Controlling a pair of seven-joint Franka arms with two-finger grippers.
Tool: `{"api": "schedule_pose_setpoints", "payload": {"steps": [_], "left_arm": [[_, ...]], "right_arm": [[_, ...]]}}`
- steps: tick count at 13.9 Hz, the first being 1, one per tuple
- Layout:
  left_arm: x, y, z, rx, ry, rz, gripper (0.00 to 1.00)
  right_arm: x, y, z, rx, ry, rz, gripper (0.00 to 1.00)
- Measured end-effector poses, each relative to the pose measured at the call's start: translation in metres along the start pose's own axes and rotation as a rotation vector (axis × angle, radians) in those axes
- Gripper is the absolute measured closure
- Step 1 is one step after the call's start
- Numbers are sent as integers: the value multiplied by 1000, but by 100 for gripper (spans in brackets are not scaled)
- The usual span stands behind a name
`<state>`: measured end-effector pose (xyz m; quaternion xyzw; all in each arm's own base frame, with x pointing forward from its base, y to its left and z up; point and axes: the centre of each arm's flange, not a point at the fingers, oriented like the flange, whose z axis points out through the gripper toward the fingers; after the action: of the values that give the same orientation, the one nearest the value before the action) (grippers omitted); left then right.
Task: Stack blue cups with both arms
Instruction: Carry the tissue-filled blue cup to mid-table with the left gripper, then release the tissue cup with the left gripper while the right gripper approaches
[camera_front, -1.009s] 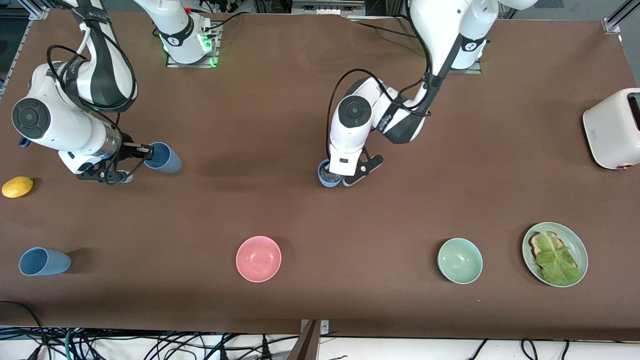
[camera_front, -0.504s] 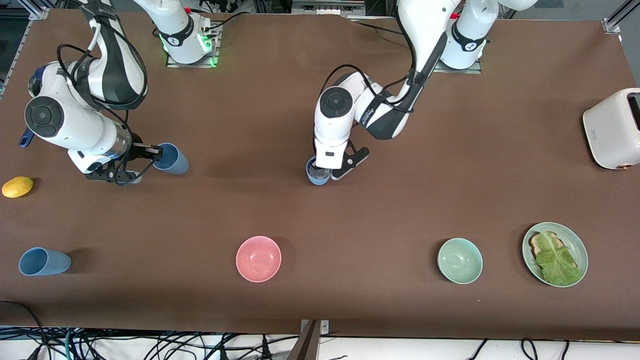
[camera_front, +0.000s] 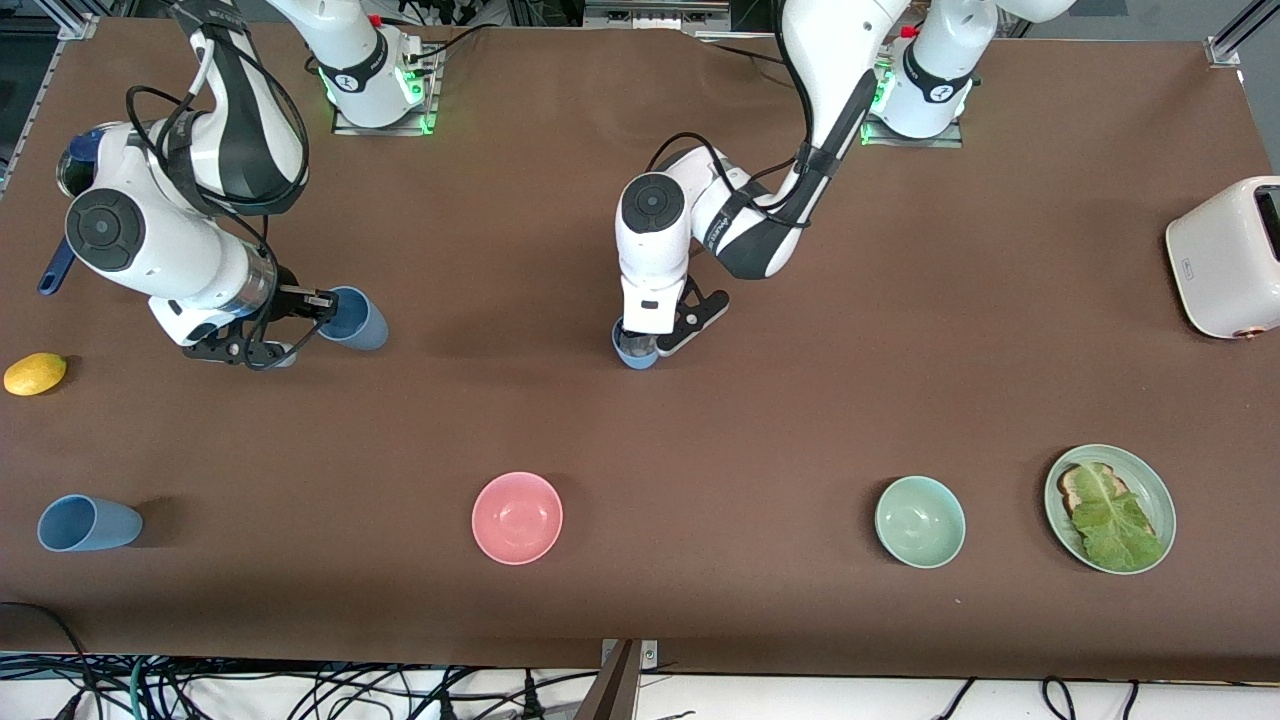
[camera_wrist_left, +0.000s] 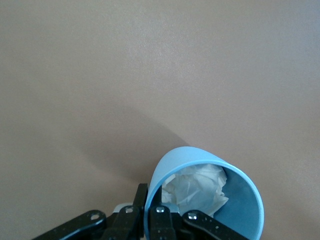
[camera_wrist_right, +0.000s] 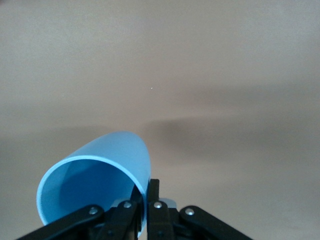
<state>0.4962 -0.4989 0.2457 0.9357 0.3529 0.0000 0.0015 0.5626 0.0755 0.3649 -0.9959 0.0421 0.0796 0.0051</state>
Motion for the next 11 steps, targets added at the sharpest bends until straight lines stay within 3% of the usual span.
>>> {"api": "schedule_pose_setpoints", "payload": {"steps": [2, 3, 11], "left_arm": [[0, 0, 0, 1, 6, 4, 92], [1, 0, 2, 4, 17, 13, 86], [3, 2, 3, 0, 31, 21, 7]], "right_arm": [[-2, -9, -1, 1, 2, 15, 95], [-2, -16, -3, 2, 5, 20, 95], [-16, -92, -52, 1, 22, 87, 95]]}}
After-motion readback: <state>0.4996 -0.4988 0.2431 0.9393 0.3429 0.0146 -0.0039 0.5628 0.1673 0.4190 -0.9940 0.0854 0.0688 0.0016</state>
